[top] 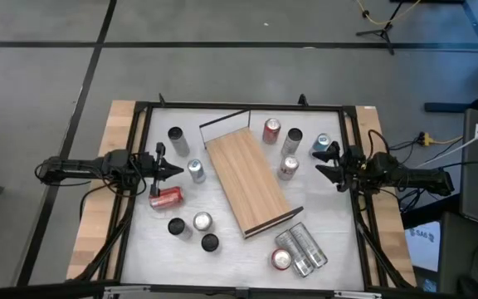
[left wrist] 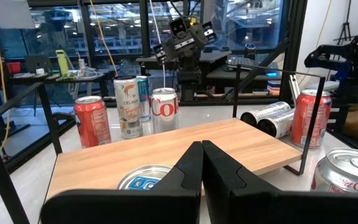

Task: Place canned beverage on shelf
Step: Put the top right orange soda can on the shelf

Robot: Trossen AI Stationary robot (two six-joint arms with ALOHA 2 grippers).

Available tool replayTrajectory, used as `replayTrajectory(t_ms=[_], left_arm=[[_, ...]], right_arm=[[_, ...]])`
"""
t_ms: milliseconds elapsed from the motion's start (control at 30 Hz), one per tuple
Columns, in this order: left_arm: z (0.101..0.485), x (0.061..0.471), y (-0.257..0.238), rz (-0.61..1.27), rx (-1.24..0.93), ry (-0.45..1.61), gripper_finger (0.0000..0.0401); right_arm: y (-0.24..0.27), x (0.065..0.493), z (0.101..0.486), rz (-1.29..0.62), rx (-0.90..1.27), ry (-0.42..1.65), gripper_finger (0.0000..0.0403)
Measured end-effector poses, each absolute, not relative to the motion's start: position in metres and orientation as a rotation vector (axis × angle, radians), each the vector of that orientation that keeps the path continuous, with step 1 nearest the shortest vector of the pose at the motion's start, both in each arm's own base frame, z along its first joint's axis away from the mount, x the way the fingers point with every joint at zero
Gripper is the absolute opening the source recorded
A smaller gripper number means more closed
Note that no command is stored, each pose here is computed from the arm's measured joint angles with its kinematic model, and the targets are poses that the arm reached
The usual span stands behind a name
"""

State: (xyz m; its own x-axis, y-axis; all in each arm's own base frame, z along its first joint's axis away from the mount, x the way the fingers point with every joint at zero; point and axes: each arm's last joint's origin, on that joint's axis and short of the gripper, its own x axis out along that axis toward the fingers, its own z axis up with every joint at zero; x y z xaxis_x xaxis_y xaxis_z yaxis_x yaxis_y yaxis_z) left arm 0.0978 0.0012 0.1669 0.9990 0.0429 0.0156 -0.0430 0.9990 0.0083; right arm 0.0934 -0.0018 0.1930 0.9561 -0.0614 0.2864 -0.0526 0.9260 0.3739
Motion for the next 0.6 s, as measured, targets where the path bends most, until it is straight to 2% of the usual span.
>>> replayTrajectory(t_ms=[133, 233, 400, 600], left_arm=[[0.167, 0.098, 0.001, 0.043, 0.009, -0.015, 0.0000], [0.167, 0.098, 0.001, 0.043, 0.009, -0.015, 0.0000], [0.167, 0.098, 0.001, 0.043, 0.009, -0.015, 0.0000], [0.167, 0.098, 0.001, 0.043, 0.009, -0.016, 0.0000]], right_arm=[[-0.002, 0.093, 0.193, -0.002, 0.400, -0.299, 0.0334], [-0.002, 0.093, 0.193, -0.002, 0.401, -0.300, 0.0359], [-0.003, 0.091, 0.200, -0.038, 0.408, -0.327, 0.0366], [-0.004, 0.087, 0.229, -0.057, 0.376, -0.375, 0.0355]])
